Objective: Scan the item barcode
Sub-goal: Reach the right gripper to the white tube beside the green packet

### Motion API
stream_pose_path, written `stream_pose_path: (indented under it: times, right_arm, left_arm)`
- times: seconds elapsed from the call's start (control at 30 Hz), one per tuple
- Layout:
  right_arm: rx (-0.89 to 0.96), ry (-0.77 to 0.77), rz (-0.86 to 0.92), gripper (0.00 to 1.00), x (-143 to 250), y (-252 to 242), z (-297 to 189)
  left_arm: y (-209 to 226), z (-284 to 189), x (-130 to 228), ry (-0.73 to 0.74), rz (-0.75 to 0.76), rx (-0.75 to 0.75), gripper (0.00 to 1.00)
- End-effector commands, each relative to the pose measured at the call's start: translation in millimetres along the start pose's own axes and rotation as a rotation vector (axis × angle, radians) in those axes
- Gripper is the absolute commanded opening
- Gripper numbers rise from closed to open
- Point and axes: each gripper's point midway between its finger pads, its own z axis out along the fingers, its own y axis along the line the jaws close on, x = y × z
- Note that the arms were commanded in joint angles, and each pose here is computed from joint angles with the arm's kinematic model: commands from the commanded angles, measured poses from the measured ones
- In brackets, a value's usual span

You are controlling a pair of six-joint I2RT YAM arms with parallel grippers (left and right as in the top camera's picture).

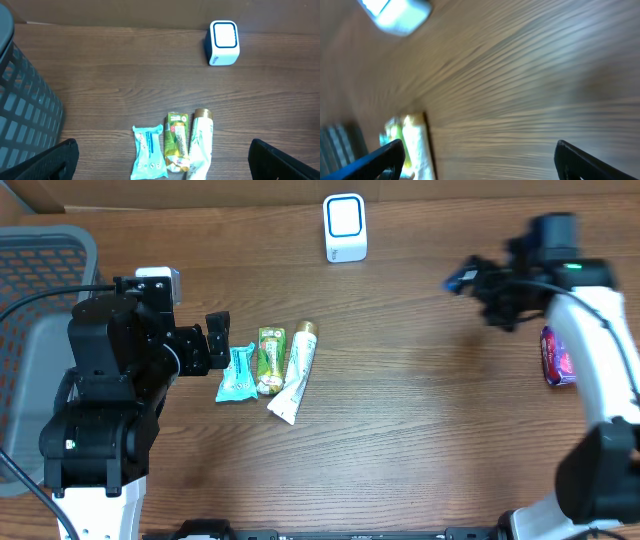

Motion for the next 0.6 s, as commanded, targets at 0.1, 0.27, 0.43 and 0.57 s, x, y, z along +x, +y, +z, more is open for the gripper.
stream_pose_path:
  times: [0.1, 0.27, 0.43, 0.57]
  right_arm:
    - [-0.026, 0.185, -0.067, 0.87, 66.8, 54.5, 77.0]
    - [0.007, 0.298, -0.082, 0.93, 120.0, 74.4, 118.4]
    - [0.037, 0.380, -0.075, 0.93, 156.6, 79.3, 144.2]
    - [-0.002, 0.412, -0.087, 0.89, 178.4, 95.8, 163.6]
  left_arm:
    - [-0.1, -5.3, -5.6, -0.021, 0.009, -0.002, 1.00]
    - [-0.1, -5.3, -5.6, -0.021, 0.009, -0.002, 1.00]
    - [-0.1, -5.3, -5.6, -0.021, 0.009, -0.002, 1.00]
    - [-0.1, -5.3, -5.6, -0.021, 0.009, -0.002, 0.99]
